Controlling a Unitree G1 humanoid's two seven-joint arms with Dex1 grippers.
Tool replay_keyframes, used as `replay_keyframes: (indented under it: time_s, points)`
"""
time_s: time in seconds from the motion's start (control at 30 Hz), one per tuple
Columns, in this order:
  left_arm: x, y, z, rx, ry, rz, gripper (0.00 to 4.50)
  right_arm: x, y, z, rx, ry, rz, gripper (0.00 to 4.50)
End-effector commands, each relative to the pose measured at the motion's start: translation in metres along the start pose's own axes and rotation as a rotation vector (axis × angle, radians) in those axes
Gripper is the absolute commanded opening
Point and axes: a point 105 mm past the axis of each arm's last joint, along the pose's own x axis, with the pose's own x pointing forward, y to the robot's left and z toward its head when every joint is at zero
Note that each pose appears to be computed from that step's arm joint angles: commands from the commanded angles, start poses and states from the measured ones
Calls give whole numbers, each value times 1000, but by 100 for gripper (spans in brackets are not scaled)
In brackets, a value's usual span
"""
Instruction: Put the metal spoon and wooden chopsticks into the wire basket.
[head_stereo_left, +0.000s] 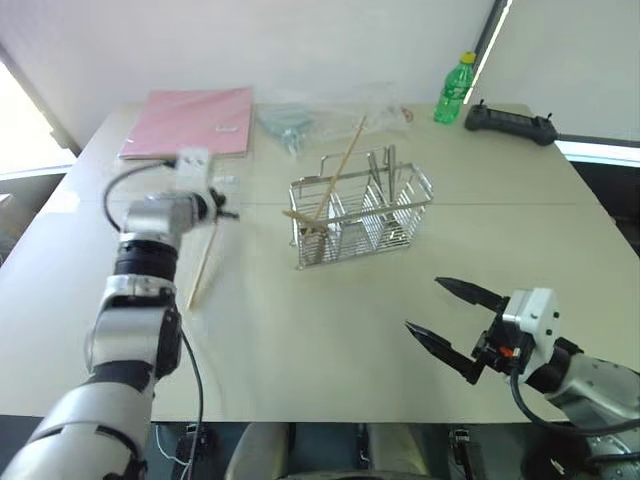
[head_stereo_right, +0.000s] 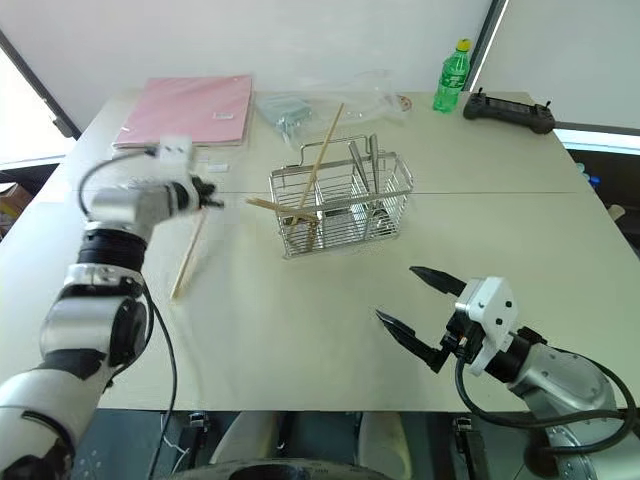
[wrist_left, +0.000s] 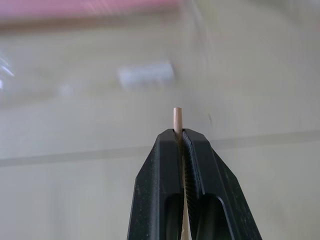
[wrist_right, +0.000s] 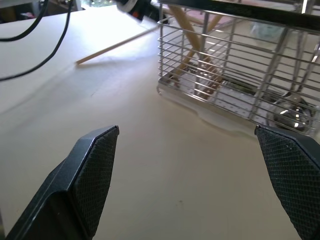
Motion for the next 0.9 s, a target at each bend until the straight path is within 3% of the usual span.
replay_keyframes:
  time_s: [0.03,0.1,0.17,0.3,0.5,0.67,0.83,0.9]
  points:
    - [-26,-6,111,-116,-486,-73,2,-1,-3,5,-18,-18,4,450]
    - [-50,-18,153,-140,-703,-164,2,-1,-5,5,-18,-19,2,450]
    - [-69,-38,178,-185,-816,-288,2,0,-5,5,-18,-20,3,450]
    - [-101,-86,198,-214,-926,-515,2,1,-4,5,-14,-20,12,450]
    - [-124,-147,186,-196,-909,-758,2,1,-1,5,-10,-12,28,450]
    - [-124,-165,174,-225,-858,-817,2,1,-2,7,-10,-13,13,450]
    - [-112,-179,145,-179,-759,-839,2,2,-3,11,-14,-22,-5,450]
    - [-110,-182,135,-175,-725,-856,67,1,-4,11,-14,-23,-9,450]
